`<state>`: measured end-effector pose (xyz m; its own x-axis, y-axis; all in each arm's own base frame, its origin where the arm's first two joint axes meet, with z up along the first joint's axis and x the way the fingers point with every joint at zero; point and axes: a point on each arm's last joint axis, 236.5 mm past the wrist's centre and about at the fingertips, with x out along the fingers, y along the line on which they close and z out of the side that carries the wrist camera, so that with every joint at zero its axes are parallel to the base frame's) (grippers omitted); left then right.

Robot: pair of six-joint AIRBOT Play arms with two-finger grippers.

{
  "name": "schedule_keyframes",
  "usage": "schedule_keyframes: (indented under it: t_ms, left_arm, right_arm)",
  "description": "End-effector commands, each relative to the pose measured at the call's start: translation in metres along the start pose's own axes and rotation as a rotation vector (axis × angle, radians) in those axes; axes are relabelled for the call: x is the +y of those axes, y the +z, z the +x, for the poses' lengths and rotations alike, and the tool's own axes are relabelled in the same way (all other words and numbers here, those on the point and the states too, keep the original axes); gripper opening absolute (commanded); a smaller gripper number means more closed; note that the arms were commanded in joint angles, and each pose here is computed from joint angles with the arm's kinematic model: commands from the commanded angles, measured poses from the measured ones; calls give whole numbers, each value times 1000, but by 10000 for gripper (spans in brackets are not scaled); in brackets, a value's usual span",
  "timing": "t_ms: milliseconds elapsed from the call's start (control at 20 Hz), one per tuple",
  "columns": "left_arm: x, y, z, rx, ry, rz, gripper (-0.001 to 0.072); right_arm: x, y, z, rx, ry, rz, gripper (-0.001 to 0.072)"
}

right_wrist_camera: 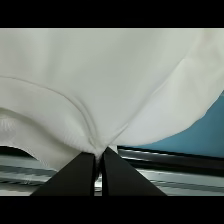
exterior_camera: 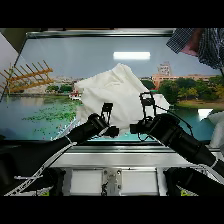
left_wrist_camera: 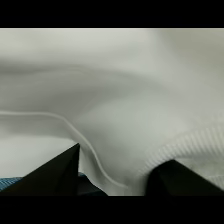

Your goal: Fold the clothes and pants, and hang the long-sleeved shirts on hangers.

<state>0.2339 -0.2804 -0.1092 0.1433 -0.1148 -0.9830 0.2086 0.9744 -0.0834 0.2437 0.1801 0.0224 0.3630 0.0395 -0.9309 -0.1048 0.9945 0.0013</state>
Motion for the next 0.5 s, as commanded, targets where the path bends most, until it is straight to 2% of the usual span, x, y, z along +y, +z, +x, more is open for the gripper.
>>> schedule_keyframes:
  t_ms: [0,50,150,200,300,450]
  left_arm:
    - [5,-14,0,28,46,24,48]
    - [14,-10,-8,35,93,39,17]
    - [32,18,-51,-9,165,98,17]
    - [33,39,-86,-64,149,127,17]
    - [24,75,-172,-208,52,148,17]
    - [-12,90,-308,-439,-217,197,17]
  right_arm:
    - [-2,2,-2,-1,-2,-17,22]
    - [-9,5,-5,6,-18,-30,22]
    - [-33,24,-22,11,-54,-75,21]
    - [-47,38,-38,4,-69,-94,21]
    - [-68,67,-80,-41,-79,-101,21]
    - [-79,89,-149,-116,-58,-106,22]
